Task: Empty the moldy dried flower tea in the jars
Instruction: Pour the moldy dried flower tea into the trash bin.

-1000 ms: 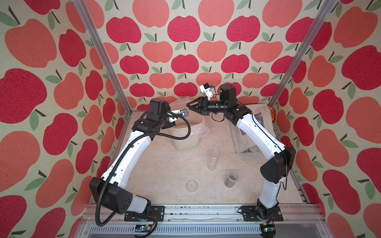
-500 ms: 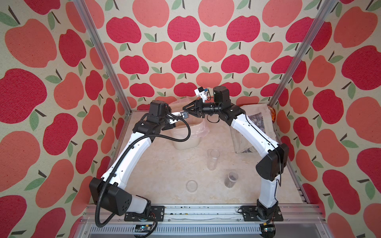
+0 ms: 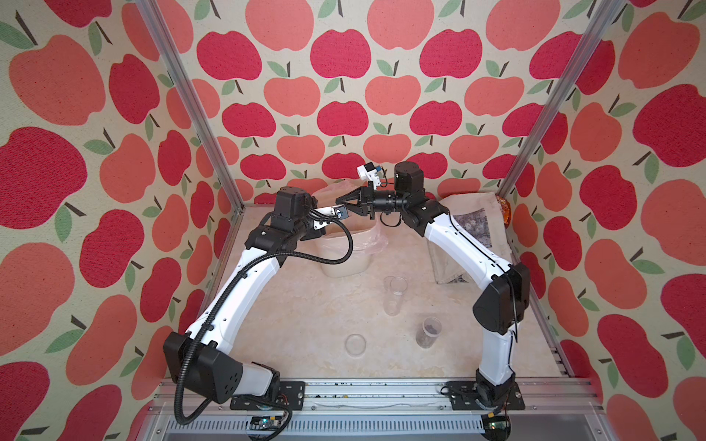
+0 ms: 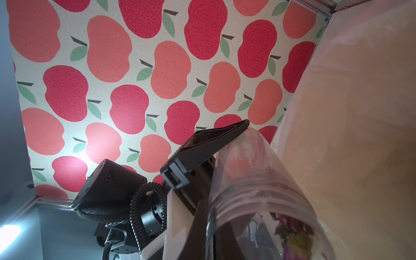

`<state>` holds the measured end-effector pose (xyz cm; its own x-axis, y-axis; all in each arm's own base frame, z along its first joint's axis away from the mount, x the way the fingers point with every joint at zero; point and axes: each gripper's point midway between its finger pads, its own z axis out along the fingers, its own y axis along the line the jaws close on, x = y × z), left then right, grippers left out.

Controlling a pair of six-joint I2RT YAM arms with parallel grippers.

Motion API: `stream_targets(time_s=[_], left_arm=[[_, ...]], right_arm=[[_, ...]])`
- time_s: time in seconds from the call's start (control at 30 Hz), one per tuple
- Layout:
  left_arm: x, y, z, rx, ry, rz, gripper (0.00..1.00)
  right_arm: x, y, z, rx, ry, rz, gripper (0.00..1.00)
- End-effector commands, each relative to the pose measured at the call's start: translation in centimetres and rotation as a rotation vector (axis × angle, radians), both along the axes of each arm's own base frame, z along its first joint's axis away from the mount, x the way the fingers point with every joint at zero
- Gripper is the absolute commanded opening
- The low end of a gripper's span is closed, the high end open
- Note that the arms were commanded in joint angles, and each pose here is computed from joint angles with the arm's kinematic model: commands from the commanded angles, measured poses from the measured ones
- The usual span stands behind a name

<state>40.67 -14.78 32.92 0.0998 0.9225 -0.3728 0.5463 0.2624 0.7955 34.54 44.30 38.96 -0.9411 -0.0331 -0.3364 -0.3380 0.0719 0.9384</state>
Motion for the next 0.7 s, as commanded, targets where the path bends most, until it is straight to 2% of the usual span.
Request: stream_targets(time_s=[0.0,0.23,0.43,0.67], left_arm=[[-0.5,-0.5,1.5,-0.017,-0.048,-0.033,0.00],[-0.2,0.1,1.8,-0.052,-0.071,-0.005,0.40],[-0.2,0.6,2.0,-0.069,-0.075,0.010,0.56],[-0.2,1.3,2.1,-0.083,-0.076,0.022,0.66]], right_arm=[[0.7,-0.5,0.6,0.038,-0.017,-0.038,0.00],[1.0,-1.1,1.2,0.095,-0.021,-0.048,0.00],[1.1,-1.4,1.6,0.129,-0.018,-0.052,0.00],[1.4,-2.2,1.9,0.159,-0.016,-0.064,0.00]])
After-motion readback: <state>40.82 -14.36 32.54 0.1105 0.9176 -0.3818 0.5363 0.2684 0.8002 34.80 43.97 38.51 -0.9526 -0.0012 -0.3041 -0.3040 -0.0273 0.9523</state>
